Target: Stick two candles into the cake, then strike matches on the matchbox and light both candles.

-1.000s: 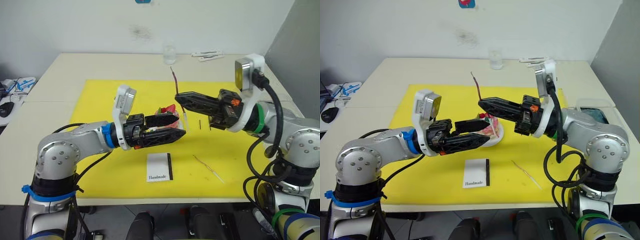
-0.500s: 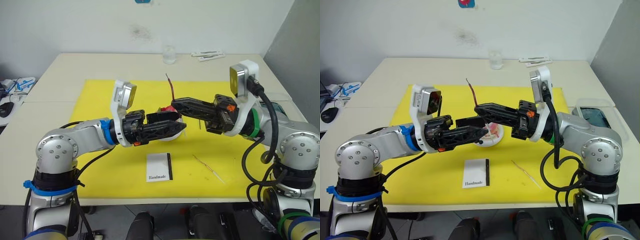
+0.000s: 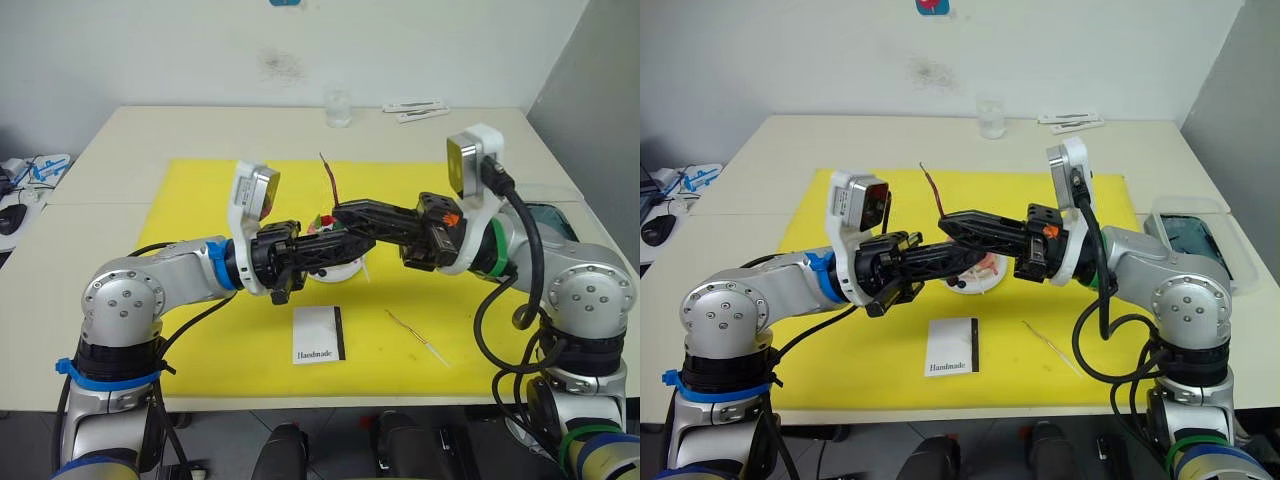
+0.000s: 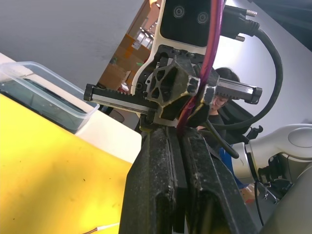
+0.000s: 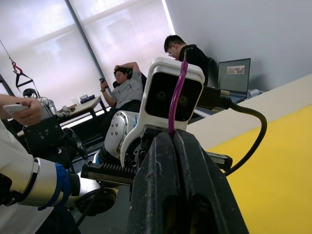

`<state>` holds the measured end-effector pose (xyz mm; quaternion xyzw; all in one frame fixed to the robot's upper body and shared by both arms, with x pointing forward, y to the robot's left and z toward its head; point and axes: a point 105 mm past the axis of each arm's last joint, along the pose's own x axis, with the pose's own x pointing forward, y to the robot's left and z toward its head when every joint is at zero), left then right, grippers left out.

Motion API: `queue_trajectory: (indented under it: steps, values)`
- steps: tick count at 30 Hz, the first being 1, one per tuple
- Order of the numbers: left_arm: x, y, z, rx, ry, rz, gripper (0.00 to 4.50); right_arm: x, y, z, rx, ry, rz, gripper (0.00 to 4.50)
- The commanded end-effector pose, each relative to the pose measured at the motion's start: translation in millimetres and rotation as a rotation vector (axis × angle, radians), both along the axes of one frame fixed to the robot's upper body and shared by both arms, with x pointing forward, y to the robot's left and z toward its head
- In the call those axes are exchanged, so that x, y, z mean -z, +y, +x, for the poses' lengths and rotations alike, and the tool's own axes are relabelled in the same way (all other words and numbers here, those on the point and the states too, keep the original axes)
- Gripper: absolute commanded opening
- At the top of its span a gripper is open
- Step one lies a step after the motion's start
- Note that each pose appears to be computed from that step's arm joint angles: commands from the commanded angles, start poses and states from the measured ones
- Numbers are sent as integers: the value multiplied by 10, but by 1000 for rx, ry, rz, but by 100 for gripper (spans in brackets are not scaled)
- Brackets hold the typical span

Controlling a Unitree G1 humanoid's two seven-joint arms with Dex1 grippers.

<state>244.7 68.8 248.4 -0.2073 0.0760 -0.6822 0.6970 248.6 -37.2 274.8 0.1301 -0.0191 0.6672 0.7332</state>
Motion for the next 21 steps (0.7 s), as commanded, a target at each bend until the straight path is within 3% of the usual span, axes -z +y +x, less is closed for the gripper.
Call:
queue_trajectory:
  steps: [1, 5, 6, 8, 13, 17, 21]
  values:
    - [-27, 0, -68, 15, -54, 14, 1, -139, 15, -75, -39, -29, 40, 0]
    - [-6, 31, -41, -1, -73, 39, 1, -157, -12, -121, -76, -10, 57, 0]
    - [0, 35, -43, 0, -79, 47, 0, -150, -15, -124, -78, -9, 52, 20]
    - [12, 41, -46, 3, -86, 60, 0, -140, -15, -125, -75, -16, 40, 62]
    - [34, 47, -52, 13, -99, 83, 0, -156, -23, -68, -29, -61, 34, 239]
    - [16, 79, -22, -11, -125, 103, 0, -146, -93, 4, 25, -85, 12, 239]
    - [-97, 302, 130, -150, -227, 182, 0, -72, -304, 91, 157, -173, -108, 239]
